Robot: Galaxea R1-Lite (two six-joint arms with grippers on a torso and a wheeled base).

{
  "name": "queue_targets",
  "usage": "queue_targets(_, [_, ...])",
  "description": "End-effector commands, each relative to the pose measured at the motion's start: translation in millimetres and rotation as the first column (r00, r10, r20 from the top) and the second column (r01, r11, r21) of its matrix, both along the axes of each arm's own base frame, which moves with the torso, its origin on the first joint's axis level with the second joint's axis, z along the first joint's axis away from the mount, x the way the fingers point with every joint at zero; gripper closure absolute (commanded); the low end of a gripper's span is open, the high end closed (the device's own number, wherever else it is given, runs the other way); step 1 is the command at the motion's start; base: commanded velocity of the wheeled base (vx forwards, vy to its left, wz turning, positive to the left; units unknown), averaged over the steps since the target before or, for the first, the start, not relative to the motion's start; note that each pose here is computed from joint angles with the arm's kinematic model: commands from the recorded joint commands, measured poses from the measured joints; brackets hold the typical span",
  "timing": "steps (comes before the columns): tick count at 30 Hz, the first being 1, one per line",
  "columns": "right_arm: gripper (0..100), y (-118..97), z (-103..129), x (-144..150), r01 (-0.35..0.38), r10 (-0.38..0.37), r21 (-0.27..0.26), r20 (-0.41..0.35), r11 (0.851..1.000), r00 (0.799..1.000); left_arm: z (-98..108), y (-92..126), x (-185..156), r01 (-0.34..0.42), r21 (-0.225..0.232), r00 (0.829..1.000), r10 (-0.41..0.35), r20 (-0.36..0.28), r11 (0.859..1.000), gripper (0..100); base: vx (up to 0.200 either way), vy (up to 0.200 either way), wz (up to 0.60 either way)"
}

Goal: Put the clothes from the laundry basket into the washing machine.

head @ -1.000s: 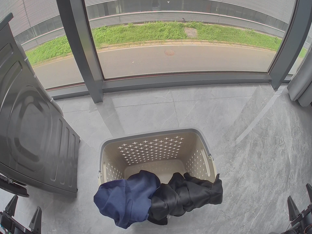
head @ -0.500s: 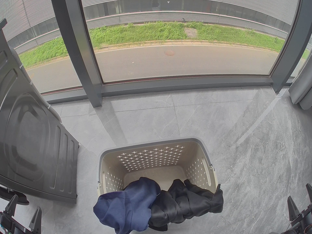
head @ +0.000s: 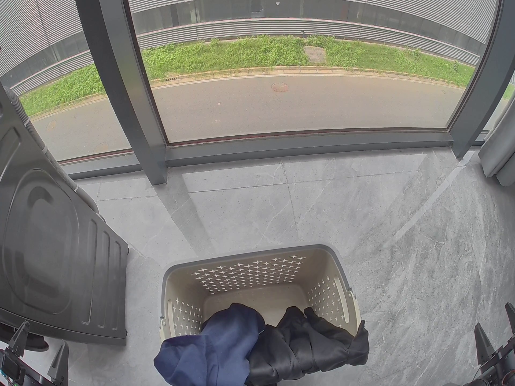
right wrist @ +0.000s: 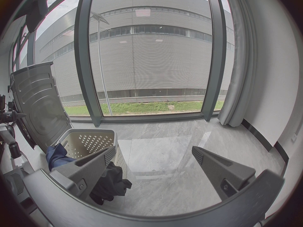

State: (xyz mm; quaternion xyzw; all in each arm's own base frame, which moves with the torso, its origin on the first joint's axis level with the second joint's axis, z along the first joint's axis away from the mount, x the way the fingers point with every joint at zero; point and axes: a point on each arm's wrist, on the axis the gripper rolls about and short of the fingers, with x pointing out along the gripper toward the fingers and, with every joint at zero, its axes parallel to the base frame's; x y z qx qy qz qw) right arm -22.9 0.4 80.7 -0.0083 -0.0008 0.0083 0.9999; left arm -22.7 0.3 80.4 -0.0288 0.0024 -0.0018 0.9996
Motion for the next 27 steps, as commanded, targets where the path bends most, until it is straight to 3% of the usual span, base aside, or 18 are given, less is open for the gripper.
queue_targets(1, [0, 0.0, -5.3, 0.1, 0.0, 0.0, 0.0, -0.001, 1.0, 1.0, -4.9, 0.0, -0.2, -0.001, -0.001, 1.0, 0.001, 0.002, 1.0, 0, 0.0, 0.0, 0.0])
queue_targets(10, [0, 0.0, -5.3, 0.1, 0.0, 0.0, 0.0, -0.001, 1.0, 1.0, -4.9, 0.0, -0.2, -0.001, -0.001, 1.0, 0.001, 0.002, 1.0, 0, 0.0, 0.0, 0.0])
queue_targets(16, [0, 0.0, -5.3, 0.1, 0.0, 0.0, 0.0, -0.001, 1.0, 1.0, -4.9, 0.0, -0.2, -0.001, -0.001, 1.0, 0.001, 0.002, 1.0, 0, 0.2, 0.0, 0.0])
queue_targets(27, [0, 0.0, -5.3, 0.1, 0.0, 0.0, 0.0, -0.001, 1.0, 1.0, -4.9, 0.0, -0.2, -0.001, -0.001, 1.0, 0.001, 0.002, 1.0, 0, 0.0, 0.0, 0.0])
